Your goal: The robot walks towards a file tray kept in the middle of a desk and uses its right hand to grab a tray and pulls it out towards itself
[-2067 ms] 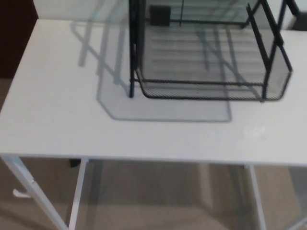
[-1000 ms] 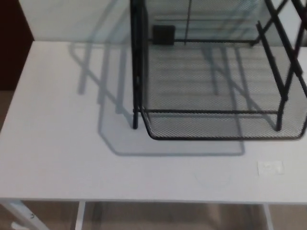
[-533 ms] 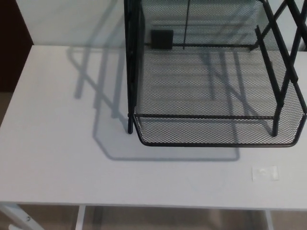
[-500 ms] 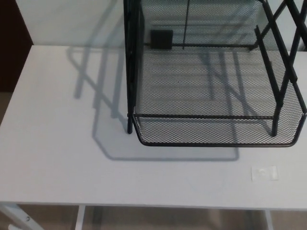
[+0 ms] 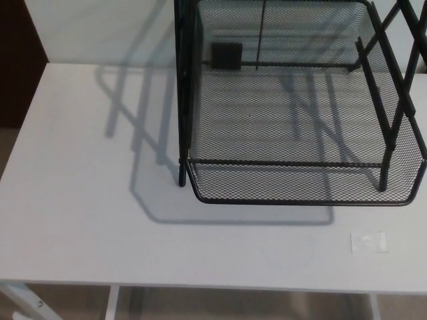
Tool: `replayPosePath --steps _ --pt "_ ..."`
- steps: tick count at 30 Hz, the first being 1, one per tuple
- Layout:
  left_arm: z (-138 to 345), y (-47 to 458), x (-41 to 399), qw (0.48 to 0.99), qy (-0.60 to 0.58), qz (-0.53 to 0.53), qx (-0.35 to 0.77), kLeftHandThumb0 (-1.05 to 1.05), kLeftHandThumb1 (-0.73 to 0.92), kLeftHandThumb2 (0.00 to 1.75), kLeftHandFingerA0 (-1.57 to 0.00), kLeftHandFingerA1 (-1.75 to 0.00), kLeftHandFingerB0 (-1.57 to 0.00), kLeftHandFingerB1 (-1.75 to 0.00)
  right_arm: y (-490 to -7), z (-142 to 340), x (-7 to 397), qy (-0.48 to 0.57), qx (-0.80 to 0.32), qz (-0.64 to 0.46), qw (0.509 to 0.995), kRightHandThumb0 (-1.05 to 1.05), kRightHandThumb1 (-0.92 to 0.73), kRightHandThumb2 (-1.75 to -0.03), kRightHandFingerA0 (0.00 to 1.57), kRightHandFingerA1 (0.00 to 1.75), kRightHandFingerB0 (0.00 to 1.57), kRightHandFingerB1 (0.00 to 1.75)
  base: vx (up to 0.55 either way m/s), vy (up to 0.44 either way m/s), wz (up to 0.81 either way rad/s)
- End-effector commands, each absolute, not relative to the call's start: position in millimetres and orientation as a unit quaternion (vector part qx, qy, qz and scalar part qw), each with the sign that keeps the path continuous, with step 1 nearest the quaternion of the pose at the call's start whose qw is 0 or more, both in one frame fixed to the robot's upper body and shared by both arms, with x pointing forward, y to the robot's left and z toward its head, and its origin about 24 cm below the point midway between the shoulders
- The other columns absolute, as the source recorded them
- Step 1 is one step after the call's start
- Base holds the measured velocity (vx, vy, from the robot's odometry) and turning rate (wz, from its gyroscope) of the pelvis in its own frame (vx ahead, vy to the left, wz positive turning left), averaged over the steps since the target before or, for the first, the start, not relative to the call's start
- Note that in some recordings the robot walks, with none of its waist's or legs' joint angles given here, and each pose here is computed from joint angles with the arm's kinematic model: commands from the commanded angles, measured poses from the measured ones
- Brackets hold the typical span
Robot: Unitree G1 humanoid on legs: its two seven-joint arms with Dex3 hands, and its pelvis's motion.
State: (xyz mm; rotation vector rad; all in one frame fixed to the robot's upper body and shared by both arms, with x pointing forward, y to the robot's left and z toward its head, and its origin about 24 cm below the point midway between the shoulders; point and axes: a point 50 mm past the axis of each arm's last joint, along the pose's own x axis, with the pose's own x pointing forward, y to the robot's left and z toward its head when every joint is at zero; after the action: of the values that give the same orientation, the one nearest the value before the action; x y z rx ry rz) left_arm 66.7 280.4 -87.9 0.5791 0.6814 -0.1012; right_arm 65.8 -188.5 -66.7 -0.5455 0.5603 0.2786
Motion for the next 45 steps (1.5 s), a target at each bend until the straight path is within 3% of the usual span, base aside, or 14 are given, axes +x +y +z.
replayPosePath --steps 1,15,22,27,28,29,30,31,32,34,36,39,41,45 --pt "-76.9 281.7 68.9 0.899 0.314 -0.080 0.295 -0.16 0.52 0.58 -0.51 -0.47 -0.41 -0.41 -192.3 17.3 27.1 0.135 -0.294 0.122 0.938 -0.26 -0.64 -0.58 0.42 0.45 0.36 0.42 0.00 0.000 0.00" --pt "-77.8 289.8 74.4 0.901 0.321 -0.067 0.285 -0.16 0.53 0.58 -0.48 -0.46 -0.40 -0.40 -206.1 147.1 20.5 -0.125 -0.284 0.127 0.942 -0.30 -0.61 -0.57 0.58 0.48 0.48 0.44 0.00 0.000 0.00" --pt "-76.9 287.4 69.4 0.897 0.325 -0.074 0.290 -0.18 0.54 0.58 -0.48 -0.45 -0.39 -0.40 -204.6 185.5 30.9 -0.246 -0.247 0.098 0.932 -0.32 -0.63 -0.58 0.53 0.45 0.47 0.44 0.00 0.000 0.00" --pt "-78.0 288.9 68.8 0.897 0.325 -0.075 0.289 -0.18 0.53 0.59 -0.49 -0.46 -0.39 -0.41 -190.3 211.0 43.8 -0.326 -0.305 0.061 0.893 -0.42 -0.58 -0.57 0.35 0.42 0.32 0.38 0.00 0.000 0.00" --pt "-78.0 288.6 69.0 0.898 0.325 -0.075 0.288 -0.18 0.53 0.59 -0.49 -0.46 -0.39 -0.40 -189.4 212.8 45.9 -0.336 -0.329 0.063 0.880 -0.48 -0.52 -0.68 0.24 0.44 0.24 0.41 0.00 0.000 0.00" --pt "-78.1 287.8 69.3 0.898 0.325 -0.076 0.288 -0.18 0.53 0.59 -0.49 -0.46 -0.39 -0.40 -188.8 214.4 49.5 -0.352 -0.363 0.066 0.860 -0.28 -0.40 -0.93 0.09 0.52 0.08 0.50 0.00 0.000 0.00" --pt "-78.0 286.8 69.5 0.898 0.324 -0.077 0.287 -0.18 0.53 0.59 -0.49 -0.46 -0.39 -0.40 -188.6 215.6 52.5 -0.363 -0.388 0.066 0.845 -0.28 -0.40 -0.93 0.09 0.52 0.08 0.50 0.00 0.000 0.00" --pt "-78.7 287.0 69.5 0.897 0.326 -0.078 0.289 -0.18 0.53 0.58 -0.49 -0.46 -0.40 -0.40 -187.8 214.9 56.5 -0.361 -0.413 0.076 0.833 -0.53 -0.52 -0.58 0.07 0.31 0.14 0.30 0.00 0.000 0.00" --pt "-80.2 287.8 69.3 0.895 0.329 -0.078 0.291 -0.16 0.54 0.57 -0.50 -0.45 -0.40 -0.40 -186.7 214.0 62.2 -0.361 -0.441 0.086 0.817 -0.56 -0.53 -0.56 0.00 0.31 0.09 0.28 0.00 0.000 0.00" --pt "-80.6 287.7 68.9 0.893 0.332 -0.080 0.294 -0.16 0.54 0.58 -0.49 -0.45 -0.40 -0.39 -181.4 209.0 81.4 -0.358 -0.495 0.092 0.787 -0.76 -0.45 -0.75 0.00 0.06 0.12 0.10 0.00 0.000 0.00" --pt "-80.2 287.3 68.2 0.894 0.330 -0.079 0.292 -0.15 0.53 0.58 -0.49 -0.45 -0.40 -0.40 -173.1 209.2 100.8 -0.366 -0.546 0.093 0.748 -0.71 -0.44 -0.75 0.00 0.11 0.00 0.02 0.00 0.000 0.00" --pt "-77.4 286.7 72.2 0.893 0.322 -0.087 0.302 -0.17 0.53 0.58 -0.49 -0.45 -0.40 -0.40 -158.7 206.4 128.5 -0.330 -0.582 0.096 0.737 -0.69 -0.43 -0.74 0.00 0.08 0.00 0.00 0.00 0.000 0.00" --pt "-75.5 287.2 75.9 0.894 0.318 -0.089 0.304 -0.18 0.52 0.58 -0.49 -0.46 -0.40 -0.40 -152.2 205.6 137.6 -0.313 -0.590 0.095 0.738 -0.66 -0.41 -0.77 0.00 0.23 0.01 0.11 0.00 0.000 0.00" --pt "-72.7 288.4 82.0 0.898 0.317 -0.087 0.293 -0.19 0.53 0.58 -0.48 -0.46 -0.39 -0.40 -138.7 197.4 164.7 -0.278 -0.599 0.088 0.746 -0.65 -0.40 -0.73 0.00 0.17 0.08 0.09 0.00 0.000 0.00"
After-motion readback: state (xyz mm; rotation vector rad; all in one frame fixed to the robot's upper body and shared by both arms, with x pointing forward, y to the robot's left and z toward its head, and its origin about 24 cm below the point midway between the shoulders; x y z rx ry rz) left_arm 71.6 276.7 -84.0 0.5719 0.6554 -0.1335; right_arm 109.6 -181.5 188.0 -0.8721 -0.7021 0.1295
